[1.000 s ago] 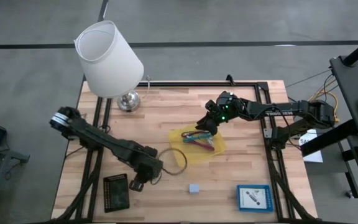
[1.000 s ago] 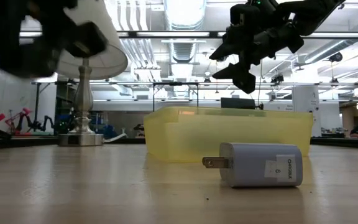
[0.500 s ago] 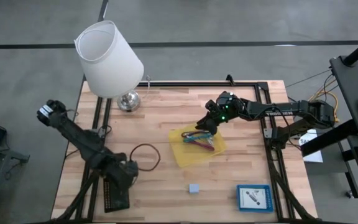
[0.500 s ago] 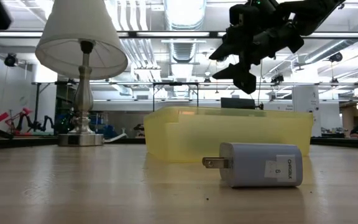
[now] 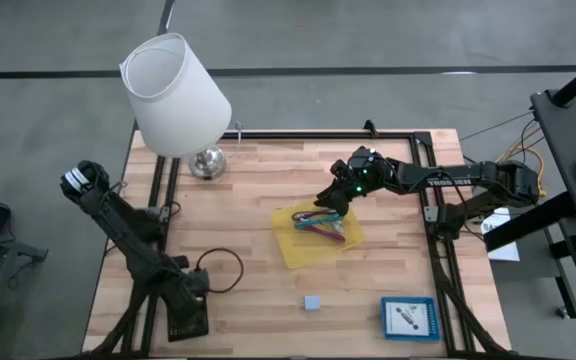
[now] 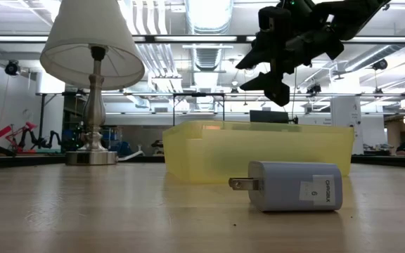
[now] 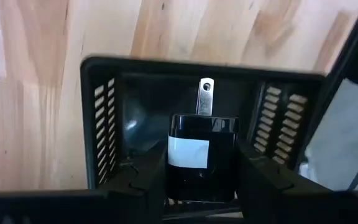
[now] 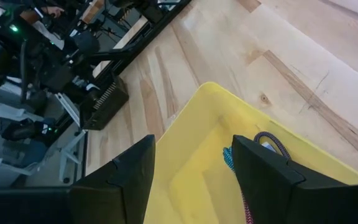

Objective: Pick and place items into bin
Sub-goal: Put the black charger adapter into the black bin, then put the white charger adapter into the black bin

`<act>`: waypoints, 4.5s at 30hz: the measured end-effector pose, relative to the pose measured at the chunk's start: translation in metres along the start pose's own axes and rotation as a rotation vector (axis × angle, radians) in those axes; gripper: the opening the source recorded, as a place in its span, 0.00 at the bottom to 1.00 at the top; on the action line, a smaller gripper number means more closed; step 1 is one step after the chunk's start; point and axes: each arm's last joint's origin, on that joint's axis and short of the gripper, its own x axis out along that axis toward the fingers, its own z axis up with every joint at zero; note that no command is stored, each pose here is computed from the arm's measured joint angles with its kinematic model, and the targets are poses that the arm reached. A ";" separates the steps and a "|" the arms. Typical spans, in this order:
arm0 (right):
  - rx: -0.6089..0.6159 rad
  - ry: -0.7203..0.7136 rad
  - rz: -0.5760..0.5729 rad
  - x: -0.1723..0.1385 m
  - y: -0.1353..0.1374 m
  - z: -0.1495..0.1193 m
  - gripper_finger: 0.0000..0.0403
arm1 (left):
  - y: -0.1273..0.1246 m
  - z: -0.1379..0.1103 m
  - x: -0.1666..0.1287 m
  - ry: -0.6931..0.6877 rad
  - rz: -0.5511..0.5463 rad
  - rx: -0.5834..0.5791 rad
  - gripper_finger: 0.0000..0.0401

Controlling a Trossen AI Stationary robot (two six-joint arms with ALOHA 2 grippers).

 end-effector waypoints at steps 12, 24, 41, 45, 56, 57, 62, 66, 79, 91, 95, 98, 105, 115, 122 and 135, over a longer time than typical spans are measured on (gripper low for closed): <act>0.000 -0.029 -0.038 0.000 -0.001 0.001 0.49 | 0.010 -0.006 0.015 0.026 0.065 -0.073 0.58; 0.000 -0.029 -0.039 0.000 -0.001 0.001 0.49 | 0.001 0.007 -0.010 -0.065 -0.017 -0.102 0.73; -0.313 0.036 0.259 0.005 0.064 -0.026 0.49 | -0.012 0.075 -0.046 -0.908 -0.061 -0.064 0.74; -0.540 0.043 0.275 0.007 0.104 -0.055 0.49 | -0.008 0.079 -0.049 -0.917 -0.057 -0.084 0.74; -0.585 0.116 0.092 0.024 0.141 -0.117 0.49 | -0.001 0.075 -0.046 -0.898 -0.015 -0.003 0.74; -0.576 0.132 0.099 0.028 0.142 -0.123 0.49 | 0.000 0.075 -0.045 -0.897 -0.012 0.004 0.74; -0.600 0.235 0.101 0.048 0.143 -0.158 0.53 | 0.000 0.074 -0.046 -0.896 -0.006 0.030 0.74; -0.570 0.299 0.071 0.070 0.144 -0.177 0.61 | 0.000 0.073 -0.047 -0.882 -0.018 0.056 0.74; -0.589 0.482 -0.103 0.129 0.138 -0.205 0.73 | 0.000 0.072 -0.046 -0.856 -0.039 0.066 0.74; -0.585 0.538 -0.162 0.149 0.135 -0.214 0.61 | 0.000 0.072 -0.046 -0.852 -0.039 0.065 0.74; -0.592 0.571 -0.195 0.141 0.134 -0.212 0.51 | 0.000 0.072 -0.046 -0.853 -0.040 0.065 0.74; -0.593 0.576 -0.199 0.136 0.137 -0.208 0.45 | 0.000 0.072 -0.046 -0.854 -0.040 0.065 0.74; -0.596 0.400 -0.183 0.120 0.158 -0.182 0.45 | -0.001 0.073 -0.046 -0.860 -0.050 0.063 0.74; -0.710 -0.022 -0.296 0.090 0.192 -0.125 0.45 | -0.007 0.080 -0.054 -0.937 -0.172 -0.045 0.74; -0.877 -0.045 -0.312 0.092 0.209 -0.114 0.45 | -0.005 0.098 -0.066 -1.001 -0.361 -0.250 0.74; -0.951 -0.027 -0.428 0.099 0.204 -0.110 0.45 | 0.000 0.113 -0.058 -0.972 -0.434 -0.456 0.74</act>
